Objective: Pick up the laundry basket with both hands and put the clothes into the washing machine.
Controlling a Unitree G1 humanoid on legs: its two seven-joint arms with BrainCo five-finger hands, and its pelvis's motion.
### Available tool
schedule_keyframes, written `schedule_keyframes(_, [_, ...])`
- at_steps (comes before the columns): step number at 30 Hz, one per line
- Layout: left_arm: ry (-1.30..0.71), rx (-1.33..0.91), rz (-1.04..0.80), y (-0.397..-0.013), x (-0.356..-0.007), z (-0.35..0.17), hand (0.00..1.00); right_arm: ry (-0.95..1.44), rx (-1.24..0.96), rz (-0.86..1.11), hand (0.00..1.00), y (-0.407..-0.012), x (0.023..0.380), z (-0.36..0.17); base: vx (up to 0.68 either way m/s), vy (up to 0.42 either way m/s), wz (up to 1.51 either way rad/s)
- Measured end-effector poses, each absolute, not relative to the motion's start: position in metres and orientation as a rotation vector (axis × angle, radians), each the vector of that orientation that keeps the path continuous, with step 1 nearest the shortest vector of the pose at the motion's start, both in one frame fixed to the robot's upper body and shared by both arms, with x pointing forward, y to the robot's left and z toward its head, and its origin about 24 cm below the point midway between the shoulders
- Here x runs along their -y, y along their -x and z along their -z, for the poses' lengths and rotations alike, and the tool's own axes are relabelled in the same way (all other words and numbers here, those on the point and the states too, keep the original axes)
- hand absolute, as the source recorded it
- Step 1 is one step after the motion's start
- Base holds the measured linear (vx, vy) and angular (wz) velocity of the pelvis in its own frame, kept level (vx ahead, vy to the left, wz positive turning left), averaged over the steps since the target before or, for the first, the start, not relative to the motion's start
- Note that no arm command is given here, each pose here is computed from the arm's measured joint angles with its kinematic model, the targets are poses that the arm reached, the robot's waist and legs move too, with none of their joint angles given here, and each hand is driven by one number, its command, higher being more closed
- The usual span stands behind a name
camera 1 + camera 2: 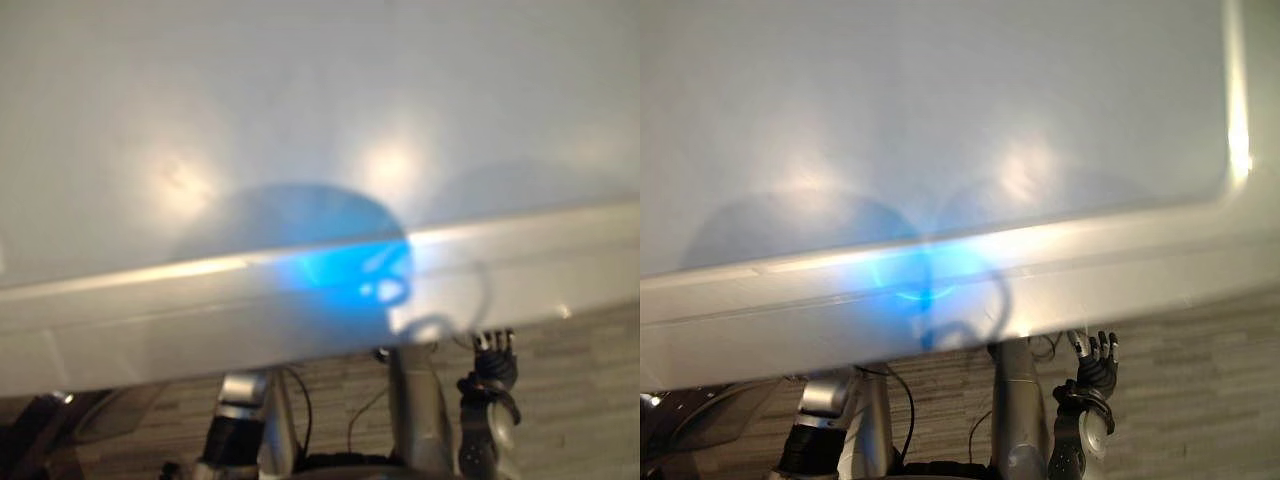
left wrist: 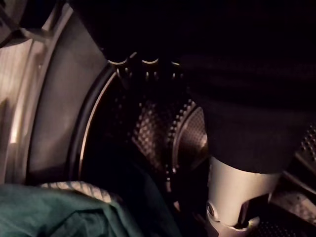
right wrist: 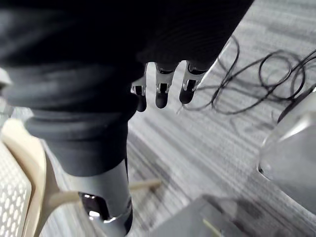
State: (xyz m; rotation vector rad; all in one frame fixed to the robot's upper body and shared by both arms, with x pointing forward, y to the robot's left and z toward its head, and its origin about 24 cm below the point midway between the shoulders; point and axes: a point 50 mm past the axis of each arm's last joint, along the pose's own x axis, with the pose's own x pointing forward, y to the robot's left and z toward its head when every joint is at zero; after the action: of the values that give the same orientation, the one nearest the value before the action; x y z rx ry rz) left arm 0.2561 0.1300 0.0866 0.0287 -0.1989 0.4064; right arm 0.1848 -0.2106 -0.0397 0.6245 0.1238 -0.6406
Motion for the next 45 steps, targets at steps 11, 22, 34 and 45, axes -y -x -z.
schedule_keyframes(11, [0.001,0.045,-0.255,-0.254,-0.118,-0.049,0.0,-0.579,-0.197,0.716,0.0,-0.176,0.222,0.053,0.16,-0.131,0.28])
schedule_keyframes(22, [-0.057,-0.325,-0.29,-0.229,-0.161,0.021,0.0,-0.472,-0.525,0.727,0.0,-0.148,0.21,0.105,0.1,-0.131,0.24])
schedule_keyframes(34, [-0.124,-0.583,-0.152,-0.184,-0.144,0.07,0.0,-0.526,-0.722,0.797,0.0,-0.109,0.193,0.134,0.06,-0.006,0.21])
schedule_keyframes(45, [-0.191,-0.654,0.06,-0.168,-0.122,0.084,0.0,-0.5,-0.797,0.741,0.0,-0.116,0.181,0.142,-0.05,0.141,-0.28])
